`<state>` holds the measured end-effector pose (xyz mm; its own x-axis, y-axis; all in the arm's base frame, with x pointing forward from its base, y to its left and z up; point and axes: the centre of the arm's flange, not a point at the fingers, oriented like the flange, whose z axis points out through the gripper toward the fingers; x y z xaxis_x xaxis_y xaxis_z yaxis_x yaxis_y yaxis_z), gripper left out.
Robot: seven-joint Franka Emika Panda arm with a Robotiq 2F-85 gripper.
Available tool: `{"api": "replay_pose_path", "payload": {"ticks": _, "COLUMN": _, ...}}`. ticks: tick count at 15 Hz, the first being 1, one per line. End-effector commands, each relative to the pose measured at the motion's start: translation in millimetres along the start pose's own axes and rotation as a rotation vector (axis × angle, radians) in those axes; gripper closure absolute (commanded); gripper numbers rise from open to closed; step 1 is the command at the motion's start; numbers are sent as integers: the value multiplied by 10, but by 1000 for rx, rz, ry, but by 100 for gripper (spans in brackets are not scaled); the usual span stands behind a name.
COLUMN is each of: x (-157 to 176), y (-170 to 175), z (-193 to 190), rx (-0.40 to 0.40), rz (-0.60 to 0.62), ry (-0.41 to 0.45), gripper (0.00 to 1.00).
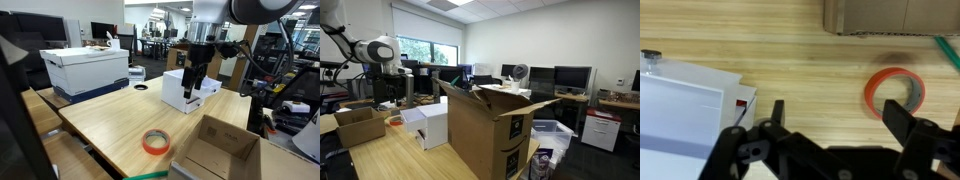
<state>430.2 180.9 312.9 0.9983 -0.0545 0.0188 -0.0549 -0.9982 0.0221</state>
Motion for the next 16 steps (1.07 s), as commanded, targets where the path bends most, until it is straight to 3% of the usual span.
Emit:
{"api": "replay_pose_path", "payload": {"ticks": 1, "x": 62, "y": -187, "z": 121, "rx": -24, "rz": -18, "ry": 47, "gripper": 0}}
{"api": "replay_pose_path", "payload": {"ticks": 9, "x": 156, "y": -781, "z": 421, "rx": -61, "rz": -134, "ry": 64, "gripper": 0}}
{"api": "replay_pose_path", "payload": {"ticks": 16, "x": 179, "y": -1025, "z": 579, "rx": -57, "rz": -183, "ry": 48, "gripper": 0}}
